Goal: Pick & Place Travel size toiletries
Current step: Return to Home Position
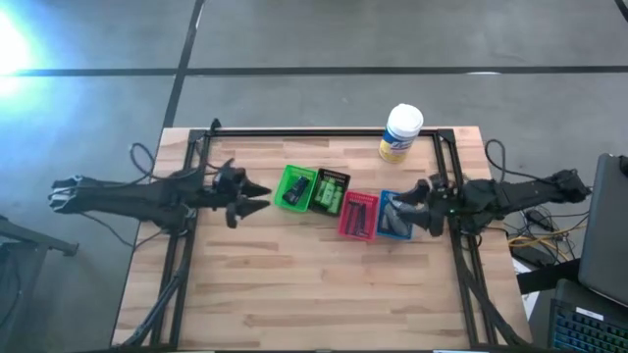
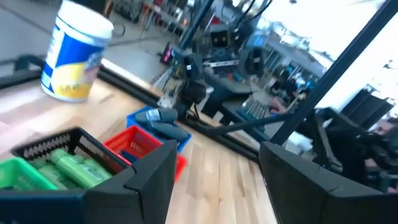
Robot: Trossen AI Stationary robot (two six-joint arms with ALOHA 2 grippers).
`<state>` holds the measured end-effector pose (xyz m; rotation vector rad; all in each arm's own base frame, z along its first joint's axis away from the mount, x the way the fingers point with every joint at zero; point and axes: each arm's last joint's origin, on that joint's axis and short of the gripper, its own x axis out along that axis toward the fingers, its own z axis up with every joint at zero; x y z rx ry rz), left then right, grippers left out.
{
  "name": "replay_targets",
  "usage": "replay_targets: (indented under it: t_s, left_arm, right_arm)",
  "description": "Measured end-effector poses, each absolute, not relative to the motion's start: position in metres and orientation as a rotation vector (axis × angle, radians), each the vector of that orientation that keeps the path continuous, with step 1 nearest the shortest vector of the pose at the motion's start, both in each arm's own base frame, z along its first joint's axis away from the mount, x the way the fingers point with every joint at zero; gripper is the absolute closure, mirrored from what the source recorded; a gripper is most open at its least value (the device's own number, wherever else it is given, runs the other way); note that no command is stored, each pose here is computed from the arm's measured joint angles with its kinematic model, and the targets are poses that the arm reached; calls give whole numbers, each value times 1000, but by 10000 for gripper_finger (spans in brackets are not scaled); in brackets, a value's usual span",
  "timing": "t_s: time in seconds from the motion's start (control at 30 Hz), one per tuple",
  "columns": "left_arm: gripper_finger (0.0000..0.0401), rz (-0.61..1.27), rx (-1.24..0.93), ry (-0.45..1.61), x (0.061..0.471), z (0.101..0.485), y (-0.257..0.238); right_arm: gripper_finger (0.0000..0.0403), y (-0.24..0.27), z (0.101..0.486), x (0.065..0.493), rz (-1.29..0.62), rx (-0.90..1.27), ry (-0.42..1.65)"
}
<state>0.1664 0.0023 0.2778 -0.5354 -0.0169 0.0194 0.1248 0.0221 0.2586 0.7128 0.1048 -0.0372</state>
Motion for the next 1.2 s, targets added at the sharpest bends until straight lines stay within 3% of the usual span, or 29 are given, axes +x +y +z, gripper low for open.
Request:
replay_targets:
  t_s: [0.5,0.77,1.2]
  left_arm:
    - [168,74,-428,-211,99,237,13]
    - [167,68,-449,-278,89,208,12]
    - [167,152,-689,-113,98,172,15]
  right_arm:
    - [35,3,222,84,-33,597,-140]
    - [35,4,193,91,-42,630,-93]
    - [35,4,170,97,-47,614,-67]
